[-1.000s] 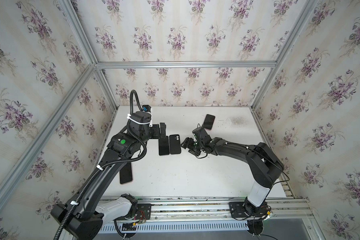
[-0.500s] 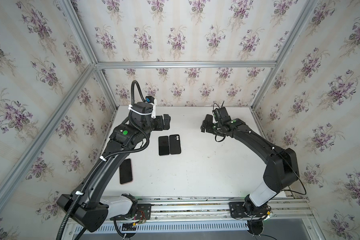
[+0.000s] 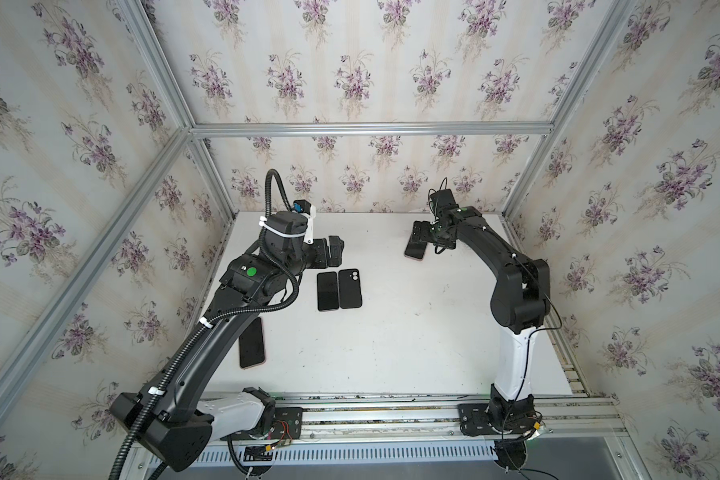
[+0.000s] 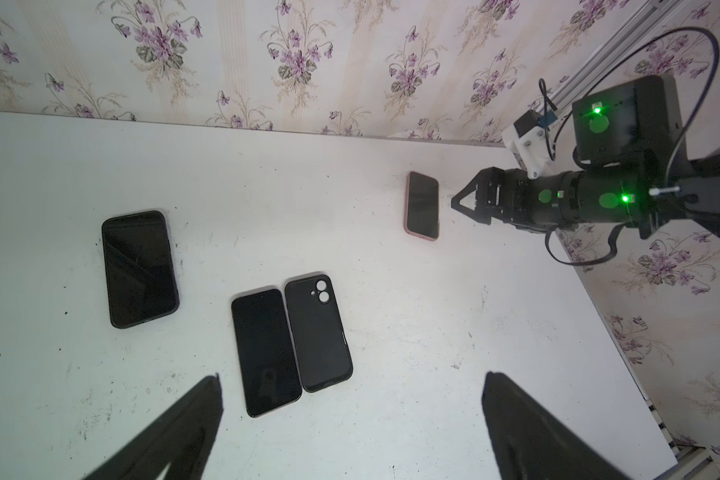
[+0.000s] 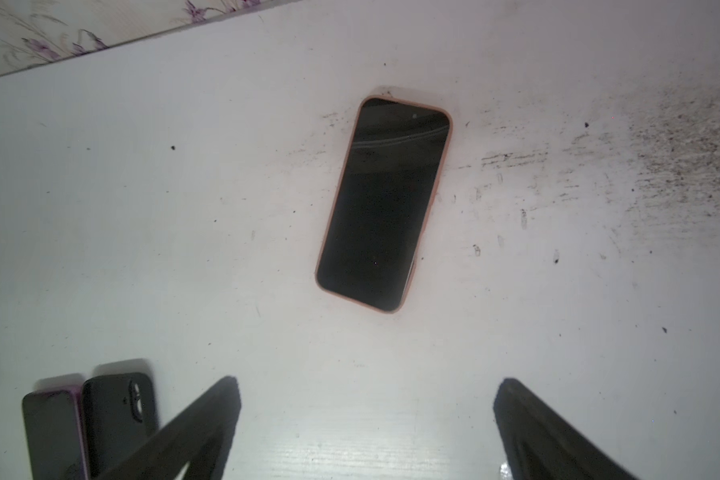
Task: Take the phone out of the phone case
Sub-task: 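Move right gripper to the pink-cased phone and grasp its near edge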
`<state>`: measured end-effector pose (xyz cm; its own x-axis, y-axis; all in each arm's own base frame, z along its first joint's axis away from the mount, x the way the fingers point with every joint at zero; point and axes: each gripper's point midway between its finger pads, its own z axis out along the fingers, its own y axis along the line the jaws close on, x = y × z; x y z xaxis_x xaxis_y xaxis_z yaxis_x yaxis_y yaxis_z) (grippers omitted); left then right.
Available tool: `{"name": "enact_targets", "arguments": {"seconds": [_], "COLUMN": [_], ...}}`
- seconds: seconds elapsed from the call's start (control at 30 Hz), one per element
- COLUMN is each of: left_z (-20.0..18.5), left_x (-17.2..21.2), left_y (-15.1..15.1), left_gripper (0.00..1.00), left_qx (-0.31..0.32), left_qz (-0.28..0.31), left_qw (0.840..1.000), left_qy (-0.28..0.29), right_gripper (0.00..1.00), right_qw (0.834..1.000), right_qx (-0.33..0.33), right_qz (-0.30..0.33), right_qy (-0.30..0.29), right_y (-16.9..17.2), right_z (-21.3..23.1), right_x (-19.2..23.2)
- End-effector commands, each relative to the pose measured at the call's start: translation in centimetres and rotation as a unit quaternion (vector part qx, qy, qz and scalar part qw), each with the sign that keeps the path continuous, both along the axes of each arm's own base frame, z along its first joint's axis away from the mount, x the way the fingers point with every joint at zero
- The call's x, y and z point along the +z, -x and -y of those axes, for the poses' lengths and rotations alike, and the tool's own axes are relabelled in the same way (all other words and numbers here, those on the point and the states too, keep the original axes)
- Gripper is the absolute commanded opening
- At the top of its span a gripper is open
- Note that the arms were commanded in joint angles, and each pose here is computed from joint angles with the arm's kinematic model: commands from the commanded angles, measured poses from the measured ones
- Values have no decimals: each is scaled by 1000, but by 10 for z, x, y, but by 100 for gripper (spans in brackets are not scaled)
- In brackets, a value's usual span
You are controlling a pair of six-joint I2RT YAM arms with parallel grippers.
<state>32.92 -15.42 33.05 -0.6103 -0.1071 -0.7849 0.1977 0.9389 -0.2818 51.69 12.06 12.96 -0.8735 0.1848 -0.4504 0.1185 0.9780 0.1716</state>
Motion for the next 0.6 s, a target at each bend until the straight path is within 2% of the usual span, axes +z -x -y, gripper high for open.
{"name": "enact_targets", "arguments": {"seconds": [0.0, 0.57], "left_z": [0, 2], "left_x": [3, -22], "left_y": [5, 8], "left_gripper": [100, 100], "left_qx": [4, 3], "left_qz": [6, -26], "left_qw": [1000, 1000], "left_qy": [17, 7], "right_gripper": [99, 98], "right_qw": [999, 996], "right_qx": [-2, -60], "right_qz": [-32, -67], "right_qy": [12, 9], "right_y": [-4, -42], "right_z": [2, -3], "right_x": [-16, -68]}}
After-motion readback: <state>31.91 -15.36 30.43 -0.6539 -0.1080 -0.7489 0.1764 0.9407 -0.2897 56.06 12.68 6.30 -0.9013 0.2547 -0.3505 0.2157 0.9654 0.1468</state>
